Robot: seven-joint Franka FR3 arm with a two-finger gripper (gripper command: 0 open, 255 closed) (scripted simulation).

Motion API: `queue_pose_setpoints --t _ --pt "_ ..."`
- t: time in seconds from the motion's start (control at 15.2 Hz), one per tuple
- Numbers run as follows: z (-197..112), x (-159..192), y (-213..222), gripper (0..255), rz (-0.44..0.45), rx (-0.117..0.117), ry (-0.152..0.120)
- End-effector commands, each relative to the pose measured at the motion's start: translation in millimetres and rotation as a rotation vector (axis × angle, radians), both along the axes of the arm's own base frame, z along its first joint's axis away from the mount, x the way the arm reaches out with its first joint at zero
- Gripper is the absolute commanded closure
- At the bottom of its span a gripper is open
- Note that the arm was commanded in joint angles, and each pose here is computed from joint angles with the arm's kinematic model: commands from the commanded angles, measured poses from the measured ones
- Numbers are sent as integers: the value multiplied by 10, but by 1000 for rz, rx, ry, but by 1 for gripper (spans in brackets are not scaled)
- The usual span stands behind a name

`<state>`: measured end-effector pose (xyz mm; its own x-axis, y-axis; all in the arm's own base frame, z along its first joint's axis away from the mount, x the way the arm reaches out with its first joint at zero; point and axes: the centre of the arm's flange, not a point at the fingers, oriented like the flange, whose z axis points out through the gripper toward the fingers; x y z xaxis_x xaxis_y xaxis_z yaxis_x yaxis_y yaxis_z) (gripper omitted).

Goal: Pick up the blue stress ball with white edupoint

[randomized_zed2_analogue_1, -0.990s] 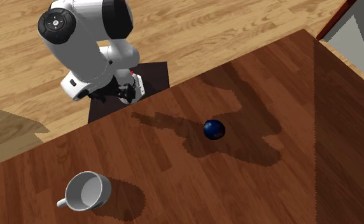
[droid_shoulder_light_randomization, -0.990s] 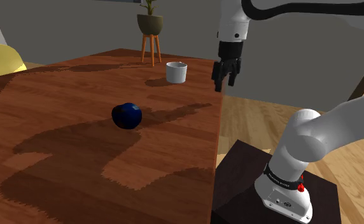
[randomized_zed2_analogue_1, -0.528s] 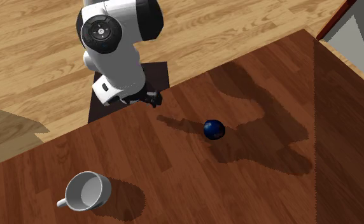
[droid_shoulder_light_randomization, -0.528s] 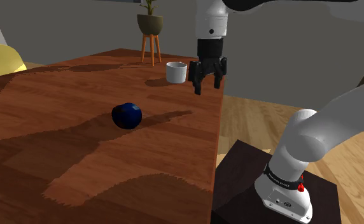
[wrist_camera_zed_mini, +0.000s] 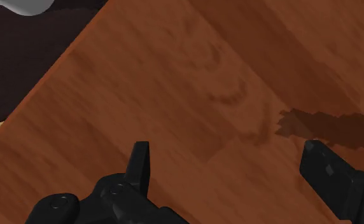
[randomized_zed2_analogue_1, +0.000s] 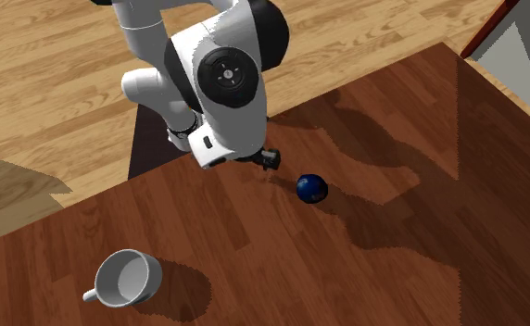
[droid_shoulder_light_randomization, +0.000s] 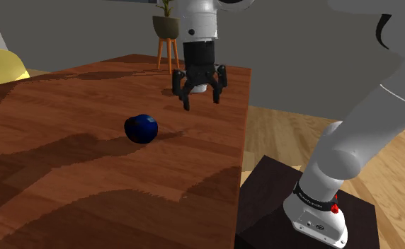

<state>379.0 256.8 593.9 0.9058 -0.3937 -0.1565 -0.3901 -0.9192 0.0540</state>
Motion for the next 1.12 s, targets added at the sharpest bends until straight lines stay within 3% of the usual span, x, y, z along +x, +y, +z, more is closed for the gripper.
queue_pose_setpoints --t 0.0,0.66,1.06 --pt "18 125 231 0 -44 -2 13" --pt "-9 943 1287 0 -238 -18 73" --pt "-274 969 1315 0 -244 -18 74"
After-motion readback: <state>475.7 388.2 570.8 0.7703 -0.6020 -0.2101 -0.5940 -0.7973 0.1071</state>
